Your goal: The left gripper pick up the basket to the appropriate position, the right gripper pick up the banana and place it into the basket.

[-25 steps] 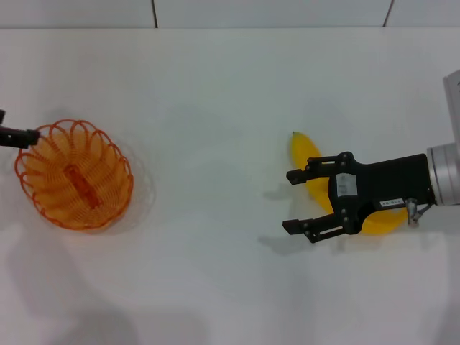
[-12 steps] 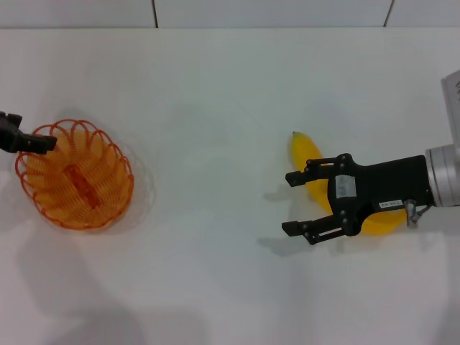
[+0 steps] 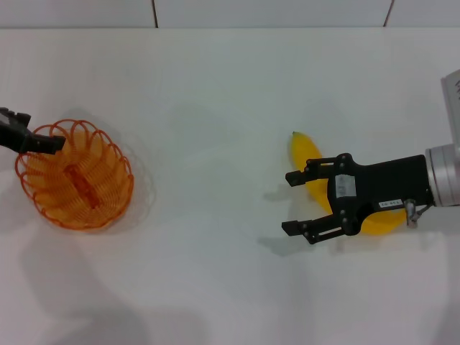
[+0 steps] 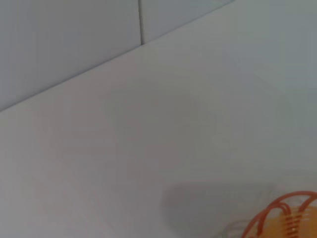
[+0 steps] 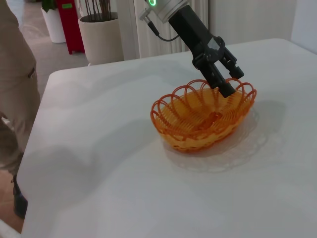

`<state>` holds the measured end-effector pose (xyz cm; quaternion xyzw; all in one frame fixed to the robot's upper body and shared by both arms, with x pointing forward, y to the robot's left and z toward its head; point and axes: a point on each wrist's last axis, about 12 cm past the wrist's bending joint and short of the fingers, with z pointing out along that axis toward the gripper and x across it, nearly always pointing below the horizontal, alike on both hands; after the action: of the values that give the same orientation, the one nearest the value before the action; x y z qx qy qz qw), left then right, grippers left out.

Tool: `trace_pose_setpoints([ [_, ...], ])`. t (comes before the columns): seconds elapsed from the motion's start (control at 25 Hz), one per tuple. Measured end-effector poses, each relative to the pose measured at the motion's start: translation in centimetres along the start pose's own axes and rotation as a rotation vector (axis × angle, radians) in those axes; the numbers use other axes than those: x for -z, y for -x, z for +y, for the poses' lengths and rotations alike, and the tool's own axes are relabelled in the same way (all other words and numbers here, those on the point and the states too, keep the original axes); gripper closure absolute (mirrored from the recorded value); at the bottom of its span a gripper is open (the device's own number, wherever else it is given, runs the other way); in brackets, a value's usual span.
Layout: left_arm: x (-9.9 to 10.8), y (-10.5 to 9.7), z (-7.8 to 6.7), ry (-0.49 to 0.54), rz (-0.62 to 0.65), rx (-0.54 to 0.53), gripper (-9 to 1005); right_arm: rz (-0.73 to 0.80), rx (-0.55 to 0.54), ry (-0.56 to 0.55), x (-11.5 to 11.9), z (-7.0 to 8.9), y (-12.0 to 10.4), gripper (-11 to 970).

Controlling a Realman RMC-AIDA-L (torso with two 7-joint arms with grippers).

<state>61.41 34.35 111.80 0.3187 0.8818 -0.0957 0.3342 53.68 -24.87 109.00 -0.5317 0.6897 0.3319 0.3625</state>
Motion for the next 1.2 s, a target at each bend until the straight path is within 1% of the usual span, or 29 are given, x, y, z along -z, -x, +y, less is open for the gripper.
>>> trace_pose_setpoints([
  [0.24, -0.27, -0.15, -0.06, 0.004, -0.003, -0.004, 119, 0.001, -0.005, 0.0, -0.02, 0.0, 0.0, 98],
  [0.48, -0.73, -0.28, -0.55, -0.007, -0.005, -0.023, 120, 0.001, -0.007, 0.001, -0.04, -0.02, 0.05, 97],
  [0.72, -0.87, -0.47, -0.43, 0.011, -0.012, -0.017, 190, 0.004, -0.016, 0.001, -0.01, -0.07, 0.07, 97],
  [0.92, -0.91, -0.54, -0.46, 0.013, -0.013, -0.015, 424, 0.019, -0.016, 0.002, -0.14, -0.15, -0.03, 97],
  [1.12, -0.9, -0.5, -0.45, 0.013, -0.014, -0.015, 631, 0.026, -0.023, 0.014, -0.55, -0.27, -0.04, 97],
  [1.2, -0.89, -0.49, -0.44, 0.014, -0.014, -0.016, 692, 0.027, -0.025, 0.016, -0.59, -0.26, -0.07, 97],
])
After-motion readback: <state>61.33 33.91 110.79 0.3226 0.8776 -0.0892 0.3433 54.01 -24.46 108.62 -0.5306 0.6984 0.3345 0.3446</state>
